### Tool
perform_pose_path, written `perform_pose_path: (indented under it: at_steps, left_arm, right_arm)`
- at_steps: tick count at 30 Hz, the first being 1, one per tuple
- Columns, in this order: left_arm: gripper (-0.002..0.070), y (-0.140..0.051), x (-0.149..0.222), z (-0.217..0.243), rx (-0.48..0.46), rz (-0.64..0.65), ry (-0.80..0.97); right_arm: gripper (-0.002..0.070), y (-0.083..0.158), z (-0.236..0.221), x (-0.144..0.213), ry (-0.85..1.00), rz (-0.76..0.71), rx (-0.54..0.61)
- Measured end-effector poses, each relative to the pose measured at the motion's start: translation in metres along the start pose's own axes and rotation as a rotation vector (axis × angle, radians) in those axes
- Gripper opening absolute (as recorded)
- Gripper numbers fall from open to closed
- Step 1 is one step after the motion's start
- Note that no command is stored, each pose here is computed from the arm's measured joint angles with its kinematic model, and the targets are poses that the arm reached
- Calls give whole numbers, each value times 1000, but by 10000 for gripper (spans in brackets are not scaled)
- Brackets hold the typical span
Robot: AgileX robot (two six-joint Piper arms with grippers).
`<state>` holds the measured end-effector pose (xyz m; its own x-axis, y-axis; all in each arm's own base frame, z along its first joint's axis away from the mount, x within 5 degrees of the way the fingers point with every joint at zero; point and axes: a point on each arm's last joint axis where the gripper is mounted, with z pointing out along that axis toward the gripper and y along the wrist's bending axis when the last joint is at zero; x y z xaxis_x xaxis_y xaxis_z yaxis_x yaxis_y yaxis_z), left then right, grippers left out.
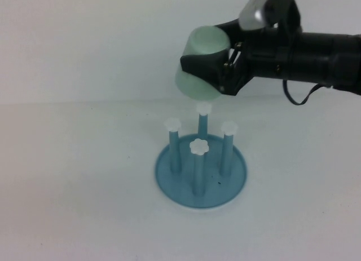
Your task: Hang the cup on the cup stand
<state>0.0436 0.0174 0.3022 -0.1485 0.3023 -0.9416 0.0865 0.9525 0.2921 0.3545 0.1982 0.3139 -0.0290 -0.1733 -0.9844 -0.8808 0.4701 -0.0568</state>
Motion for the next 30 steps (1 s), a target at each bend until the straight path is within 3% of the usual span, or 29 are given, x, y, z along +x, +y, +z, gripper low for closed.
perform_pose_path:
  at_steps: [7,15,20,24,30]
  left_arm:
    - [-1,2,6,-10,-102,-36,-74]
    - [-1,1,8,-8,-105,-23,-84]
    - [-1,-15,29,-3,-33,-56,-166]
    - [-1,-35,49,9,101,-105,-143]
    - [-1,-60,76,20,275,-70,-107]
  right_arm:
    - [583,7,26,24,51,-23,-43]
    - [583,7,33,34,75,-39,-48]
    - [584,12,37,35,76,-88,-65]
    - [584,15,47,45,92,-92,-88]
    - [584,14,61,50,96,-97,-94]
